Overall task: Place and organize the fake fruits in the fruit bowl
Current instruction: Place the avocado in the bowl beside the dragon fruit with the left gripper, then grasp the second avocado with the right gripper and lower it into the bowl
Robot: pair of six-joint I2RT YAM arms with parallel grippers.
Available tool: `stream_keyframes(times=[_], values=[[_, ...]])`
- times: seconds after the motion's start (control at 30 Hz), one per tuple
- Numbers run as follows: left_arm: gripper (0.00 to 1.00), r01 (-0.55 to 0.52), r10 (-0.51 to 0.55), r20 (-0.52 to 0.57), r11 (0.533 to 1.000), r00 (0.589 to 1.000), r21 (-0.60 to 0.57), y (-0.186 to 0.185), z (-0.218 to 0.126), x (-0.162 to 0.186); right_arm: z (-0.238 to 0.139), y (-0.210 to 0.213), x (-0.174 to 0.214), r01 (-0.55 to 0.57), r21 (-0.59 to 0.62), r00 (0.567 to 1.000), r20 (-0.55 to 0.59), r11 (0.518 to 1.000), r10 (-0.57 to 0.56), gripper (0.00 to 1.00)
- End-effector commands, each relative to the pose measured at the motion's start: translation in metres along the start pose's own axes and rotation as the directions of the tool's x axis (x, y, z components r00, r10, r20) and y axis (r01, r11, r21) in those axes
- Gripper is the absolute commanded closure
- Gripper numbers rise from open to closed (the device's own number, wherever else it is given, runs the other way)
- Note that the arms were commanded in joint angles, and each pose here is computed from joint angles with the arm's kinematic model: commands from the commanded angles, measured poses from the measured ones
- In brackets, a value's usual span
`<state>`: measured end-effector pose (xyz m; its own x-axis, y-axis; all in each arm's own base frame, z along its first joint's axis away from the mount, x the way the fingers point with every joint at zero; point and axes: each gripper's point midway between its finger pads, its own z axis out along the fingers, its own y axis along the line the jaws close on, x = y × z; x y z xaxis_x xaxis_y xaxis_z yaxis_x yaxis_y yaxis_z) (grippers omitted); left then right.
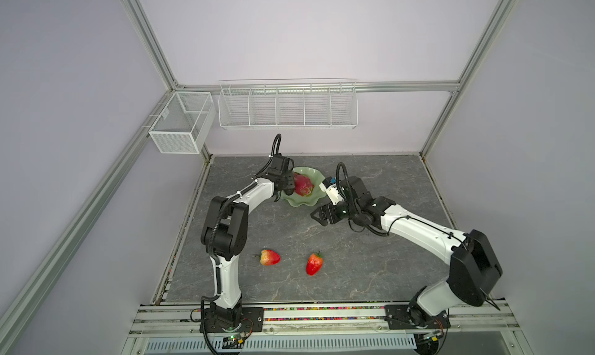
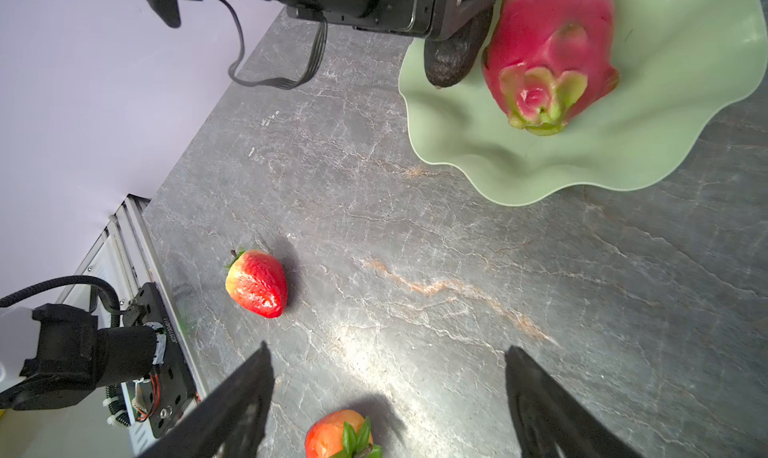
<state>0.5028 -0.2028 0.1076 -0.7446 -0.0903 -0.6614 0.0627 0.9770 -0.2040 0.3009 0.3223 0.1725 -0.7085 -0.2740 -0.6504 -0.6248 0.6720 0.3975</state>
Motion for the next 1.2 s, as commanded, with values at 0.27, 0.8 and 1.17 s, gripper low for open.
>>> stream_keyframes(times=[0.27, 0.8, 1.17], values=[[0.35, -0.007, 0.006, 0.024, 0.999, 1.0, 0.031, -0.004, -0.007, -0.006, -0.015, -0.013, 0.005, 0.008, 0.085, 1.0, 0.001, 0.996, -0.008, 0.12], [0.09, -0.181, 0.201, 0.018, 0.833, 0.979, 0.524, -0.097, -0.129, 0.068, -0.08, -0.163, 0.1, 0.158, 0.563, 0.89, -0.437, 0.811, 0.13, 0.12], [0.01, -0.22, 0.259, 0.037, 0.728, 0.965, 0.649, -0.134, -0.183, 0.132, -0.044, -0.193, 0.101, 0.328, 0.496, 0.824, -0.567, 0.804, 0.014, 0.0]])
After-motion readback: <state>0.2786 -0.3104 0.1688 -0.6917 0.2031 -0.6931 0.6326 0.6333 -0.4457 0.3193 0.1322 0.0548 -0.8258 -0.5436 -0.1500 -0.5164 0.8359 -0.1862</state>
